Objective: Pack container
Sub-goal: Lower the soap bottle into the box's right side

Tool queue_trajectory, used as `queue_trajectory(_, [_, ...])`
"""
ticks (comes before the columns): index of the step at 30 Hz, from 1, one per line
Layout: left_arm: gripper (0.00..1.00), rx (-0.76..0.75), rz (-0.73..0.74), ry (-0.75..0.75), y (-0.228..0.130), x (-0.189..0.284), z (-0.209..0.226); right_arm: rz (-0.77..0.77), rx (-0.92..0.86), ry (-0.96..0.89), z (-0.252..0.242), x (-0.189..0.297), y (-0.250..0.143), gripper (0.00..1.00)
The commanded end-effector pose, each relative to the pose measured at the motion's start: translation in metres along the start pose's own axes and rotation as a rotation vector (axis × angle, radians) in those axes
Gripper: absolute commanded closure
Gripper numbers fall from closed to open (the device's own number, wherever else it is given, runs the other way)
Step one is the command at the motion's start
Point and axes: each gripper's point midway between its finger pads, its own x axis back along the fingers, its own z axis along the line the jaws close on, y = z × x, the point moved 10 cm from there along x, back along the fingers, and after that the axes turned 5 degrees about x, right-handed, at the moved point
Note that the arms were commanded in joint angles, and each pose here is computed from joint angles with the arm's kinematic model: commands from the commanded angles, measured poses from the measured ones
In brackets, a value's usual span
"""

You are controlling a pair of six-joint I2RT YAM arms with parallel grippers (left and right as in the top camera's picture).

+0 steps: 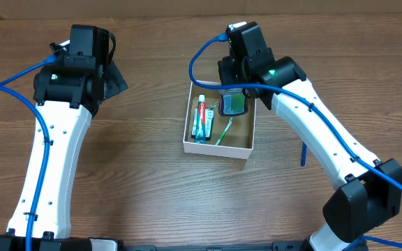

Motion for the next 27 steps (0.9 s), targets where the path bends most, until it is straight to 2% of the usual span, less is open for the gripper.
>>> queue_trajectory(1, [0.0,-0.015,-0.013,-0.009,0.002,0.004,0.0,-0.035,0.001,0.006,0.0,-0.001,0.008,0.82])
queue_trajectory(11, [0.0,-0.015,-0.013,-0.009,0.002,0.004,0.0,-0.009,0.004,-0.095,-0.006,-0.011,0.002,0.82])
queue_trajectory(24, [0.0,-0.015,-0.013,-0.009,0.002,0.004,0.0,0.045,0.007,-0.109,-0.008,-0.033,-0.009,0.81])
queue_trajectory(27, [0.0,-0.015,-0.013,-0.009,0.002,0.004,0.0,0.055,0.008,-0.111,-0.008,-0.033,-0.01,0.73])
